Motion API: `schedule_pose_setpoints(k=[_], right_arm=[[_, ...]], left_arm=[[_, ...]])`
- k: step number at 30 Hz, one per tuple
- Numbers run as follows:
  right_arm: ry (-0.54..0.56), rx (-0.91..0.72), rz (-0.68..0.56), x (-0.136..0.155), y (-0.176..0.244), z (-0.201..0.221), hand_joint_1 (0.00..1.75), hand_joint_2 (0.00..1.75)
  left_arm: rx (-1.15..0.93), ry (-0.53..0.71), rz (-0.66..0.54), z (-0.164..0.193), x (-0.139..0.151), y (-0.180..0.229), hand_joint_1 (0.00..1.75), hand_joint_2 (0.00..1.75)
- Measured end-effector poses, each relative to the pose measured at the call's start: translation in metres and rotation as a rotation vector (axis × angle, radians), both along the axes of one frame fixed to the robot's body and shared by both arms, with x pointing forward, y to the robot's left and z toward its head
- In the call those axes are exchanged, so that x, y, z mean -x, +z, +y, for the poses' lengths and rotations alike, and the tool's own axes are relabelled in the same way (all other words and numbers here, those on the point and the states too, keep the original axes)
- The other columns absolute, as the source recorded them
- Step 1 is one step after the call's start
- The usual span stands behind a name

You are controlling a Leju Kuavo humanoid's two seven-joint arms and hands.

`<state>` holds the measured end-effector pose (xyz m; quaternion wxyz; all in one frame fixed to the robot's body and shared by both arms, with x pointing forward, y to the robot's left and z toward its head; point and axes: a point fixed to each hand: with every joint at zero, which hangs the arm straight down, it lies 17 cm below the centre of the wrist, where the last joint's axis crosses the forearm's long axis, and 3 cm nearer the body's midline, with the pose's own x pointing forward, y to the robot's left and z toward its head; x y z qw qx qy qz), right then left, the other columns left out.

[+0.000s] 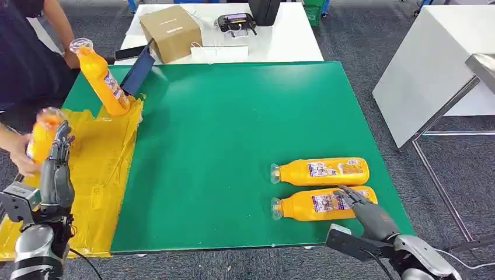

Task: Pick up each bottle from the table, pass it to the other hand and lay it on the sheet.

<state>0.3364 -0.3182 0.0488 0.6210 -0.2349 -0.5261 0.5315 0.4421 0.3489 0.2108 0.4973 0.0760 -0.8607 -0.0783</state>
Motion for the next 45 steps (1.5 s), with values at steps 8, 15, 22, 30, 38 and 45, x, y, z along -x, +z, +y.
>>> schedule_pose_setpoints(k=[8, 15, 22, 30, 38, 45], right_arm=[[-0.050, 0.041, -0.024, -0.008, 0.004, -0.020, 0.00, 1.75], [-0.077, 0.061, -0.028, -0.011, 0.002, -0.031, 0.00, 1.75], [-0.099, 0.103, -0.030, -0.021, 0.000, -0.042, 0.00, 1.75], [-0.101, 0.141, -0.016, -0.036, -0.009, -0.048, 0.00, 1.75], [-0.081, 0.173, 0.013, -0.046, -0.023, -0.045, 0.00, 1.75], [0.013, 0.260, 0.089, -0.045, -0.050, -0.041, 1.57, 1.75]], left_arm=[[0.014, -0.020, 0.003, -0.004, 0.000, 0.001, 0.00, 0.00], [0.019, -0.027, 0.005, -0.005, -0.001, 0.002, 0.00, 0.00], [0.035, -0.038, -0.001, -0.006, -0.001, 0.005, 0.00, 0.00], [0.048, -0.050, -0.020, -0.008, -0.005, 0.014, 0.00, 0.00], [0.063, -0.066, -0.026, -0.012, -0.009, 0.018, 0.00, 0.00], [0.087, -0.082, -0.030, -0.016, -0.019, 0.020, 0.00, 0.00]])
